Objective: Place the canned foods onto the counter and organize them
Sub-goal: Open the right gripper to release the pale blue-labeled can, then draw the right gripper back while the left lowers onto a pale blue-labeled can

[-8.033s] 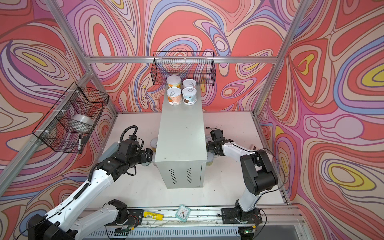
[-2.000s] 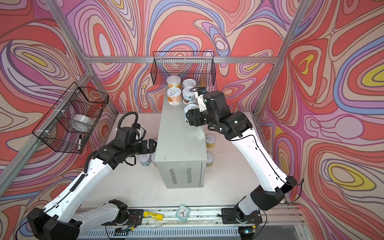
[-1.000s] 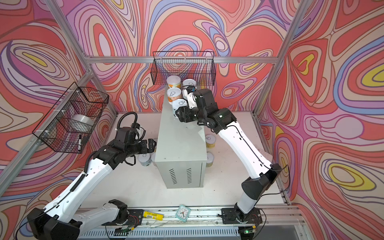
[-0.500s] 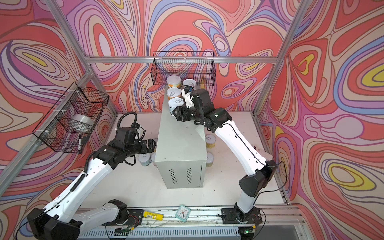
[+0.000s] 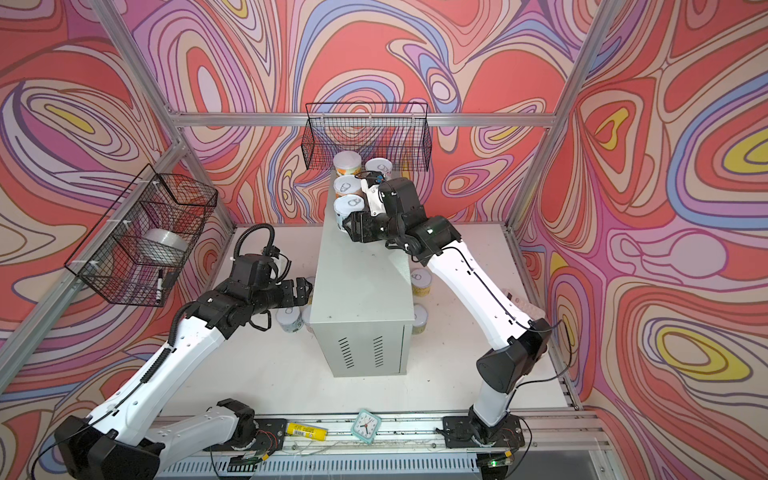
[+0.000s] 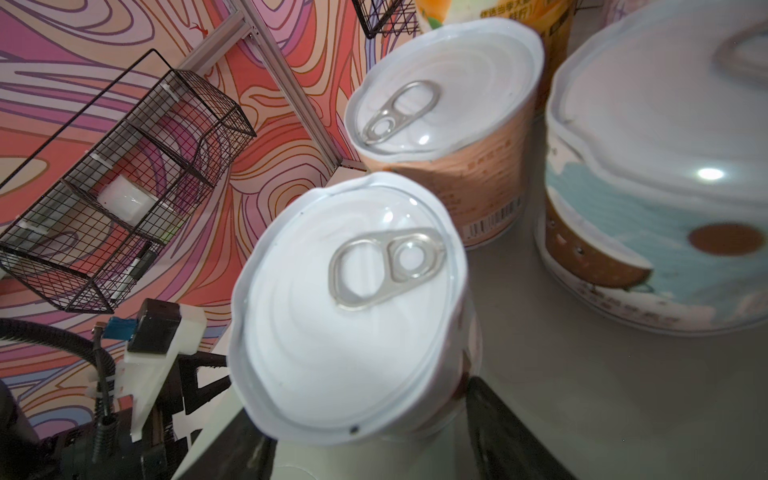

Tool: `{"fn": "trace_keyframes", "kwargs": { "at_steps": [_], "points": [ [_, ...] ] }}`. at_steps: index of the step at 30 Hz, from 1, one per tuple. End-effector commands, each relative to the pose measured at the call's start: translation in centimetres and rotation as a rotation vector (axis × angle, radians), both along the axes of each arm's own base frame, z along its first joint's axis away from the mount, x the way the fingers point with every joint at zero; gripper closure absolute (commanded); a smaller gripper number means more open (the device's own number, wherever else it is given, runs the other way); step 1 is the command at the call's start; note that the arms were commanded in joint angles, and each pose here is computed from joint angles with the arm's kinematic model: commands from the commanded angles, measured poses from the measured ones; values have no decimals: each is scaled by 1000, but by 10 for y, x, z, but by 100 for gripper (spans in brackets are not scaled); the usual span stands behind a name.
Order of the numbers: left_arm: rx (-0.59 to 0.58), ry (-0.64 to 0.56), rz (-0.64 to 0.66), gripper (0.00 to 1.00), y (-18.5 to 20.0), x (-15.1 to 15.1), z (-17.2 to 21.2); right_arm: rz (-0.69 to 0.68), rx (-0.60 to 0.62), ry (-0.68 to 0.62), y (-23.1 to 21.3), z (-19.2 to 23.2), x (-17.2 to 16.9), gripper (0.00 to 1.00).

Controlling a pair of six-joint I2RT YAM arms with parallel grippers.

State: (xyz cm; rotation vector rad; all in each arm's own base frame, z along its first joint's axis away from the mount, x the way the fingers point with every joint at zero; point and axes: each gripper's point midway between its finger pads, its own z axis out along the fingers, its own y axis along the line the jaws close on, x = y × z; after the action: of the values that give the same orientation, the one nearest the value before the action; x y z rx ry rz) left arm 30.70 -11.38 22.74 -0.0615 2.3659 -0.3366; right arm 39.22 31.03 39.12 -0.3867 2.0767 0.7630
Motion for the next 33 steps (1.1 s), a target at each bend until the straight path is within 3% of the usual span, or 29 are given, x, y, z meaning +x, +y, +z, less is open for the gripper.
{"fn": "trace_keyframes", "kwargs": {
  "at_steps": [1, 12, 23, 29, 33],
  "points": [
    [8, 0, 9, 3, 3, 2, -4, -35, -14, -1, 1, -7, 7, 27],
    [10, 3, 9, 2, 3, 3, -4, -27, -3, -1, 4, -4, 9, 27],
    [1, 2, 59, 2, 10, 0, -13, -6, 46, -51, -36, 29, -54, 26],
    [-4, 29, 67, 3, 10, -2, -20, -163, 39, -100, -94, 33, -90, 24],
    [12, 53, 71, 3, 11, -6, -23, -329, -61, -89, -141, 14, -101, 20]
  ]
}}
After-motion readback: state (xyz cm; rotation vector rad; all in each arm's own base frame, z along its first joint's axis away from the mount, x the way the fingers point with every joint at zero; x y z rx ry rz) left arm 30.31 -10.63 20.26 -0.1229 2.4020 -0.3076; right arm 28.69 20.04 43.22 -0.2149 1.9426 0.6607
